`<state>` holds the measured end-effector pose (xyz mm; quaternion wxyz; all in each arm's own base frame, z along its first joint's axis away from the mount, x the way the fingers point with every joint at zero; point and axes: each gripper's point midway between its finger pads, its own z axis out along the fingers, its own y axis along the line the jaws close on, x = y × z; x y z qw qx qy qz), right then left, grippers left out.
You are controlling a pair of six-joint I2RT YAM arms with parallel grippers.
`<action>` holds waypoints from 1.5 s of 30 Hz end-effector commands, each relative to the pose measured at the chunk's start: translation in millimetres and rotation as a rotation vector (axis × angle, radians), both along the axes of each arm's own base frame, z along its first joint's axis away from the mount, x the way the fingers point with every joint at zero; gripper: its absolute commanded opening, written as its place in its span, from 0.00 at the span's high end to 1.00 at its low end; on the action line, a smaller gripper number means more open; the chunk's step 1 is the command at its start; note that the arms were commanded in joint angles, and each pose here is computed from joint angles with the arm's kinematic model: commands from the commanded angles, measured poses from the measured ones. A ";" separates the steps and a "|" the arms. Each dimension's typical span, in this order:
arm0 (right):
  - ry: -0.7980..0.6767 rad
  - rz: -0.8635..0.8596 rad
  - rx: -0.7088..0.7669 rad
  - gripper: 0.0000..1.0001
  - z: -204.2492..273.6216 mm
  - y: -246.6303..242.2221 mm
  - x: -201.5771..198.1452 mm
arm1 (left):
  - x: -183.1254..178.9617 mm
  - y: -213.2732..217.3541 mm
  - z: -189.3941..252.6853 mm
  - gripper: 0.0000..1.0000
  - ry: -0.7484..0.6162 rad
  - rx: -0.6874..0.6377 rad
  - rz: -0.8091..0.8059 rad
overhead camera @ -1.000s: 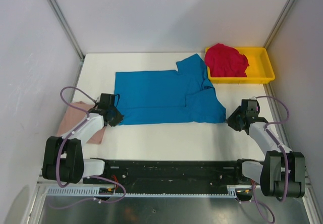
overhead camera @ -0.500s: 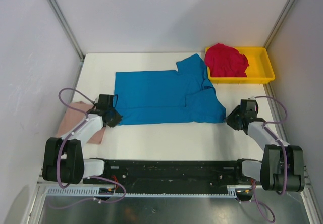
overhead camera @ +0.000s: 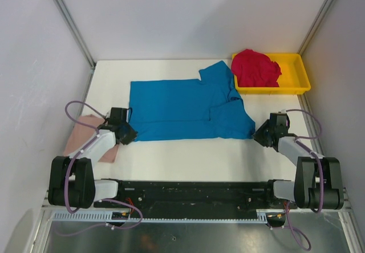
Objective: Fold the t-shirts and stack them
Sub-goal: Fold the flattened tshirt in 1/3 of the way
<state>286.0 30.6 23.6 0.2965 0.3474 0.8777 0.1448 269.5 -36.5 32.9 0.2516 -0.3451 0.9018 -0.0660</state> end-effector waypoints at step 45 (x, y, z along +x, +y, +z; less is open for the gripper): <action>0.059 -0.056 -0.062 1.00 11.9 -32.0 -0.2 | -6.7 26.5 -23.7 0.63 0.017 0.008 0.169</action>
